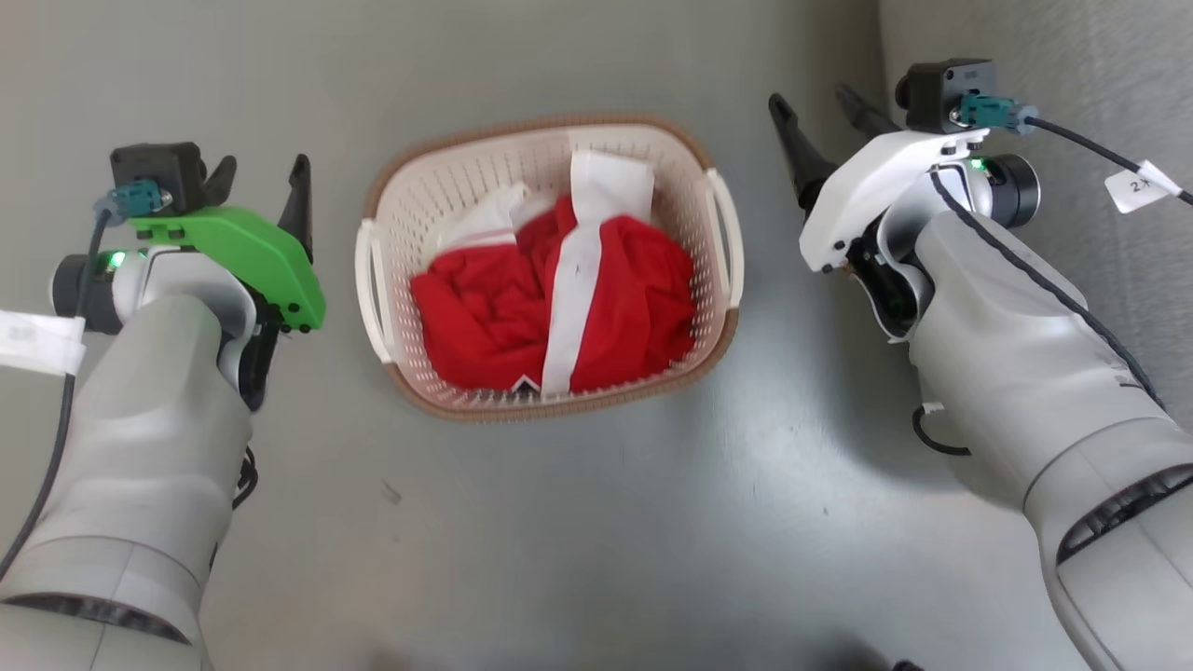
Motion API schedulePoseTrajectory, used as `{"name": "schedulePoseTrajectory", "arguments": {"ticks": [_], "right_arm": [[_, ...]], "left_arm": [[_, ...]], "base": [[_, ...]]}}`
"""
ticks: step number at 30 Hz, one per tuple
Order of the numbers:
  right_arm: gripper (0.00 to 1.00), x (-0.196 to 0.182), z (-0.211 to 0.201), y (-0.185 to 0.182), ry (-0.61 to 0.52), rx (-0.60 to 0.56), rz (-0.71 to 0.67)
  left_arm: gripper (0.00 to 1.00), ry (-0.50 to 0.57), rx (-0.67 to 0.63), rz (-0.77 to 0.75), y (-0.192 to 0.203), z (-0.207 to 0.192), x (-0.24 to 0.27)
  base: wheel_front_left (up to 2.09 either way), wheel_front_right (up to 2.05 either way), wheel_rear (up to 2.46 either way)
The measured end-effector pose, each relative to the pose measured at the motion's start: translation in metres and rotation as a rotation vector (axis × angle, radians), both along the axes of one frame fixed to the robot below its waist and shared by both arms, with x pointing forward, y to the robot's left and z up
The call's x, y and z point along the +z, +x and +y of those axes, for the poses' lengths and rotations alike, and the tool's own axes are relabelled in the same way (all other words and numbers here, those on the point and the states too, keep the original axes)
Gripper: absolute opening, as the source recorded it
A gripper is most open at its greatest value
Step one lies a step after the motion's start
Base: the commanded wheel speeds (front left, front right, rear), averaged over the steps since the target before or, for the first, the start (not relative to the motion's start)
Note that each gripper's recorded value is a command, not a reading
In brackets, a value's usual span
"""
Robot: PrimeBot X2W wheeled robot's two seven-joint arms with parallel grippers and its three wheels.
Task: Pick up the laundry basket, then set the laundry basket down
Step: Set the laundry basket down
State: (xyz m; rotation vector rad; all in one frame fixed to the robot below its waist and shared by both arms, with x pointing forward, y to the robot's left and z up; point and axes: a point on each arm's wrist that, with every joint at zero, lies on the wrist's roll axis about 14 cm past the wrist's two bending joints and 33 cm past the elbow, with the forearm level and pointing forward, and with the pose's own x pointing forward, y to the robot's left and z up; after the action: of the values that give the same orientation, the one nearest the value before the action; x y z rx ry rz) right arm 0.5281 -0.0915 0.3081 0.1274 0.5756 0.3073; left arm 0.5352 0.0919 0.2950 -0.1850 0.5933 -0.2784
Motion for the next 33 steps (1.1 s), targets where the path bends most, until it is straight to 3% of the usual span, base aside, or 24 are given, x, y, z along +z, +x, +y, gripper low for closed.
{"name": "schedulePoseTrajectory", "arguments": {"ticks": [6,10,18,25,33], "right_arm": [[1.0,0.072,-0.003,0.025,0.038,-0.046,-0.194],[1.0,0.11,-0.012,0.019,0.049,-0.084,-0.289],[1.0,0.171,-0.015,0.001,0.046,-0.091,-0.455],[1.0,0.204,-0.02,-0.025,0.021,-0.103,-0.556],[1.0,0.211,-0.029,-0.061,0.02,-0.14,-0.588]], "left_arm": [[1.0,-0.026,0.023,-0.11,0.007,-0.003,0.047],[1.0,-0.059,0.048,-0.307,0.03,-0.004,0.12],[1.0,-0.059,0.081,-0.456,0.013,0.005,0.178],[1.0,-0.06,0.088,-0.579,-0.009,0.003,0.223],[1.0,-0.047,0.104,-0.61,-0.047,0.005,0.228]], "base": [[0.0,0.0,0.0],[0.0,0.0,0.0],[0.0,0.0,0.0],[0.0,0.0,0.0],[0.0,0.0,0.0]]}}
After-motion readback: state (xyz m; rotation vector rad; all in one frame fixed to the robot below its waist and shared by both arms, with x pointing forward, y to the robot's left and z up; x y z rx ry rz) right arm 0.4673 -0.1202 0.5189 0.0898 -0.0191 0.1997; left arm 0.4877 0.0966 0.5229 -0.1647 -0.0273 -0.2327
